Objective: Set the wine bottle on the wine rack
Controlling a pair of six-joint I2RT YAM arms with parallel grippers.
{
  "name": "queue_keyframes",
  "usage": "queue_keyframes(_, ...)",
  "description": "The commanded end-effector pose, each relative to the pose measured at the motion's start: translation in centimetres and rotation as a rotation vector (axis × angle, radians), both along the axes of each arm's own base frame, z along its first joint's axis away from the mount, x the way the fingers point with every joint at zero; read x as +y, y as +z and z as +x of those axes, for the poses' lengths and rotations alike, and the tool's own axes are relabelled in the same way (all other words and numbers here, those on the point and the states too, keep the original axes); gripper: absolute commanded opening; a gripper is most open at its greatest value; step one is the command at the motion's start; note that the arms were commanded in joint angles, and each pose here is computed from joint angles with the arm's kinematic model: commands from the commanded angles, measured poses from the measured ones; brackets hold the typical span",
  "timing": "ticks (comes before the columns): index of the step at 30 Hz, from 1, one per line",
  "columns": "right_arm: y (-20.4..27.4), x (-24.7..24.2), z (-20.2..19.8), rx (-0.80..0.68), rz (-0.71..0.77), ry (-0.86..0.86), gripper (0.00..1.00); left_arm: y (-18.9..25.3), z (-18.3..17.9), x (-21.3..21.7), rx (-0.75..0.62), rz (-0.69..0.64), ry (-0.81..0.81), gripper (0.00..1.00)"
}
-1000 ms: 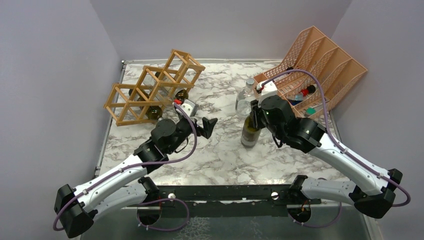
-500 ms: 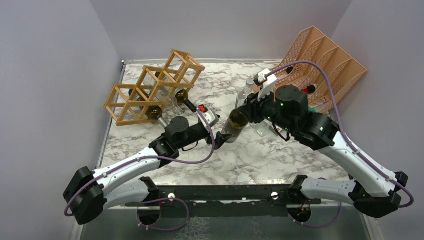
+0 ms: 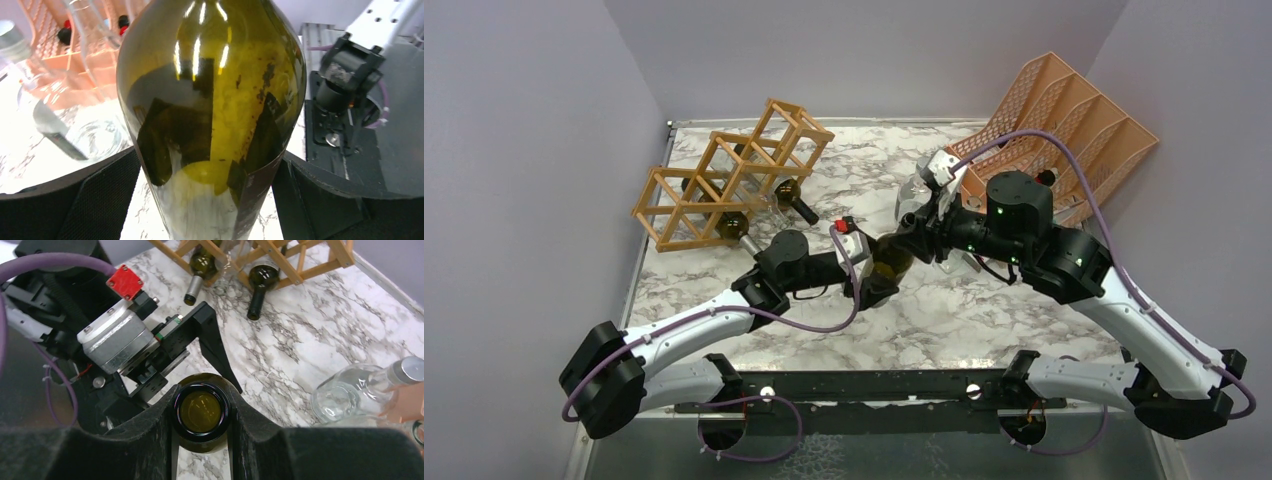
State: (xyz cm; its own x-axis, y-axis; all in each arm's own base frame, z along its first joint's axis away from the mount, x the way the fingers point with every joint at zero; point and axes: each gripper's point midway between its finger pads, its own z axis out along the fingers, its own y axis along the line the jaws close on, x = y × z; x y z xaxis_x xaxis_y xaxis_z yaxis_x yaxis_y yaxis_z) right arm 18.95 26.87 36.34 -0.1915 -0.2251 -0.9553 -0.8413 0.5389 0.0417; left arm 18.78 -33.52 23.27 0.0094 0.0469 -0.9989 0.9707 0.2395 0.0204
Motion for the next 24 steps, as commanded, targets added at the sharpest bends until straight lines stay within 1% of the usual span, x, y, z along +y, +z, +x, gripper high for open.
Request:
queue_keyframes(1, 5.4, 0.1, -2.4, -0.138, 0.114, 0.139, 0.01, 2.5, -3.7, -0.6, -0.083, -0.070, -0.215, 0.99)
queue_keyframes(2, 5.4, 0.2, -2.5, -0.140, 0.111, 0.149, 0.01, 2.8, -4.4, -0.6, -0.101, -0.077, -0.258, 0.99)
queue_keyframes(4, 5.8, 0.3, -3.1, -0.152, 0.126, 0.181, 0.01, 3.2, -5.0, -0.5, -0.123, -0.091, -0.289, 0.98)
queue_keyframes(8, 7.7, 0.2, -4.4, -0.195, 0.195, 0.231, 0.01, 2.9, -5.0, -0.5, -0.125, -0.091, -0.292, 0.97)
queue_keyframes(13, 9.3, -0.2, -4.1, -0.224, 0.252, 0.192, 0.01, 3.0, -4.5, -0.8, -0.103, -0.115, -0.266, 0.98)
queue_keyframes(17, 9.6, -0.1, -4.3, -0.216, 0.267, 0.199, 0.01, 3.2, -4.2, -1.1, -0.098, -0.131, -0.260, 0.97)
queue_keyframes(20, 9.8, -0.2, -4.4, -0.216, 0.275, 0.197, 0.01, 3.2, -3.9, -1.0, -0.108, -0.133, -0.241, 0.89)
queue_keyframes(22, 9.9, -0.3, -4.6, -0.214, 0.286, 0.199, 0.01, 3.2, -3.6, -1.0, -0.119, -0.133, -0.222, 0.81)
queue_keyframes(24, 10.1, -0.4, -4.8, -0.211, 0.298, 0.203, 0.01, 3.3, -3.2, -1.0, -0.135, -0.134, -0.203, 0.68)
